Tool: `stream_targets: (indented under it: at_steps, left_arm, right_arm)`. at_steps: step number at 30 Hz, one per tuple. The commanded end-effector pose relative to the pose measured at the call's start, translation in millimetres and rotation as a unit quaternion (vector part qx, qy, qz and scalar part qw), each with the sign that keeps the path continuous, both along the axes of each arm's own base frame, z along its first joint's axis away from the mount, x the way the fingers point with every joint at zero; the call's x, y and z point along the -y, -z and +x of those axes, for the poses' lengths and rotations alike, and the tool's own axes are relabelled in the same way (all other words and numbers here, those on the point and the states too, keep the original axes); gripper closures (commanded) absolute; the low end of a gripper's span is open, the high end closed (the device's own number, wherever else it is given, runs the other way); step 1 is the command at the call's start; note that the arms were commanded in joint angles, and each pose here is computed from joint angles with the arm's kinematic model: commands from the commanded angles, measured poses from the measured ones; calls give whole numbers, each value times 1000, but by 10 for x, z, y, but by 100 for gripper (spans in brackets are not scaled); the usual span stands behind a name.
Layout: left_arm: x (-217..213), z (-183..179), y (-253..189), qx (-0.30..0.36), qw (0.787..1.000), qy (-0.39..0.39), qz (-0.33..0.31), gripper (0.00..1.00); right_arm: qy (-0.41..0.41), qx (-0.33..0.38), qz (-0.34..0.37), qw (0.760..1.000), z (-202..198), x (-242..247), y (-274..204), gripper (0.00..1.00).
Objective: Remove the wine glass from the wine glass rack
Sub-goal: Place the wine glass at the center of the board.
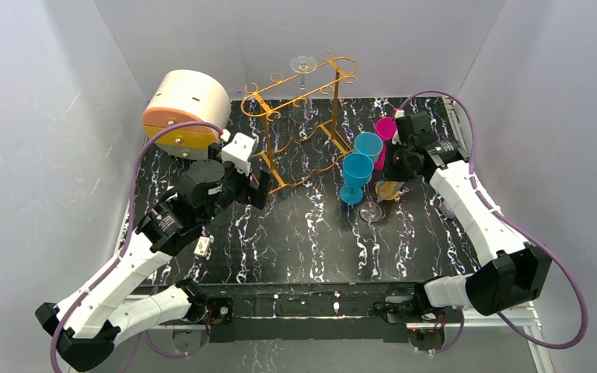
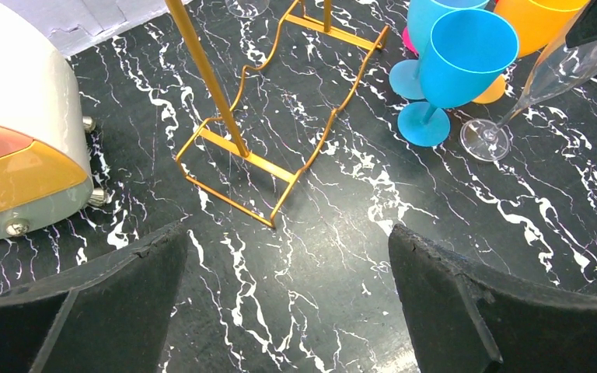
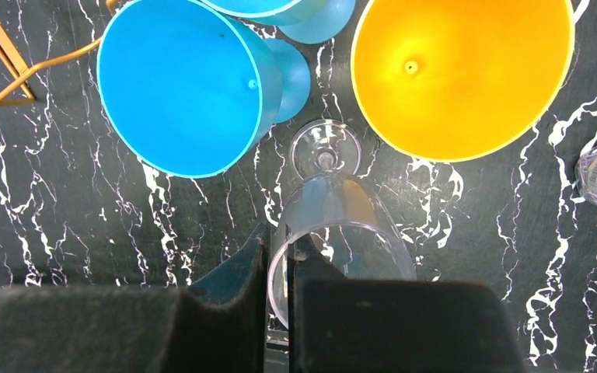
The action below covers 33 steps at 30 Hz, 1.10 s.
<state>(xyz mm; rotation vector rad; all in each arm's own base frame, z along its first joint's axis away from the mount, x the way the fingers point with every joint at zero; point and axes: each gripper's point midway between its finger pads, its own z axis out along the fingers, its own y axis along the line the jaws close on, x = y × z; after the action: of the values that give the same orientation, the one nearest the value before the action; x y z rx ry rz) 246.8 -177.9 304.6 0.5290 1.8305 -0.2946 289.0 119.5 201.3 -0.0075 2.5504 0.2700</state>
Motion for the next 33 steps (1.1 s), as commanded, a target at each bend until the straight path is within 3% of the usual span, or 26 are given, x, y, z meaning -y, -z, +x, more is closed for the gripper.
stream_targets:
  at_steps: [1,9,16,18,25,33]
  left_arm:
    - [-73,1,-95,6,1000,-14,0,2]
    - [-193,61,-19,1,998,-52,18,2]
    - [-234,66,-28,5,998,-61,22,2]
    - [-275,79,-21,5,997,-72,26,2]
    - [-296,98,15,0,996,-83,30,2]
    - [-297,139,103,-12,995,-97,36,2]
  right_arm:
    - [-3,15,4,1000,143,-64,-45,99]
    - [-17,-17,-17,1000,131,-50,81,88]
    - [-16,-14,-14,1000,141,-58,45,85]
    - [-15,-10,-11,1000,148,-62,17,85]
    - [-2,9,-1,1000,194,-72,-110,68]
    - [6,44,18,999,248,-99,-305,63]
